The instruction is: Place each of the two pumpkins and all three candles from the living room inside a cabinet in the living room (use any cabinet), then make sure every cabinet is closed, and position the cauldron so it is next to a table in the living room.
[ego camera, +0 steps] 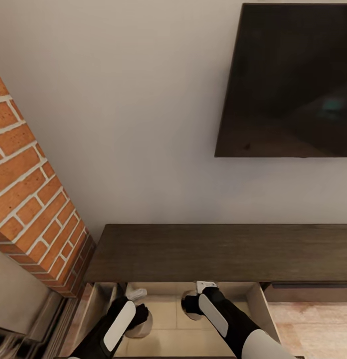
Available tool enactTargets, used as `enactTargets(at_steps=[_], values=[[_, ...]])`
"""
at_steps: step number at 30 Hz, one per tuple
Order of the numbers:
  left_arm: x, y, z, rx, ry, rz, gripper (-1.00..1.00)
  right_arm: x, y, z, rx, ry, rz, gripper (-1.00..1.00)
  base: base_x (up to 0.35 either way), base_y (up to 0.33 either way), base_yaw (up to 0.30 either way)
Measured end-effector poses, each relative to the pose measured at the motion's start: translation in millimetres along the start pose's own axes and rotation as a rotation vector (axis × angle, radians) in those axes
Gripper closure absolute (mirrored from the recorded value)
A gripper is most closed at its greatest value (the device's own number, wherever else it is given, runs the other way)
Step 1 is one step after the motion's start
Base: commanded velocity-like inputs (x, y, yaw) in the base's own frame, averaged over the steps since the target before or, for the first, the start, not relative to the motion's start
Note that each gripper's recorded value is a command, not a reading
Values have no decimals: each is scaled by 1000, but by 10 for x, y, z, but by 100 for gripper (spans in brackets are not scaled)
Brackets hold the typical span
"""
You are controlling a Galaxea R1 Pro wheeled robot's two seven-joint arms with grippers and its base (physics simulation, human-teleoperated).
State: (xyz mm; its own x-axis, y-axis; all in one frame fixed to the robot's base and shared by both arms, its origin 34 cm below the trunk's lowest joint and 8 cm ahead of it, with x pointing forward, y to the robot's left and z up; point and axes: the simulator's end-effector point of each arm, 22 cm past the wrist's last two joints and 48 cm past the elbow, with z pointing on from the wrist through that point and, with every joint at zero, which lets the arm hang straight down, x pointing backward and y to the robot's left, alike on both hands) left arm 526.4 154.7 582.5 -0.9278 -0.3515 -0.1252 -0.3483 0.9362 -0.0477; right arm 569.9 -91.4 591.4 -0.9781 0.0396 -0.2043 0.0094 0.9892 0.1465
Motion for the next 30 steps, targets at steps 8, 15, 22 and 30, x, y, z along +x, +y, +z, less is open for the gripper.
enactTargets(at_steps=[8, 15, 22, 30], values=[[84, 44, 210, -27, -28, 1, 100, 59, -58, 192, 19, -23, 19, 100, 0, 0, 0], [98, 77, 347, -36, -44, -9, 100, 71, -75, 303, 16, -29, 27, 100, 0, 0, 0], [109, 84, 461, -36, -47, -10, 100, 98, -74, 413, 13, -30, 28, 100, 0, 0, 0], [78, -29, 588, 10, -80, -16, 100, 212, -26, 565, 10, -12, 25, 100, 0, 0, 0]])
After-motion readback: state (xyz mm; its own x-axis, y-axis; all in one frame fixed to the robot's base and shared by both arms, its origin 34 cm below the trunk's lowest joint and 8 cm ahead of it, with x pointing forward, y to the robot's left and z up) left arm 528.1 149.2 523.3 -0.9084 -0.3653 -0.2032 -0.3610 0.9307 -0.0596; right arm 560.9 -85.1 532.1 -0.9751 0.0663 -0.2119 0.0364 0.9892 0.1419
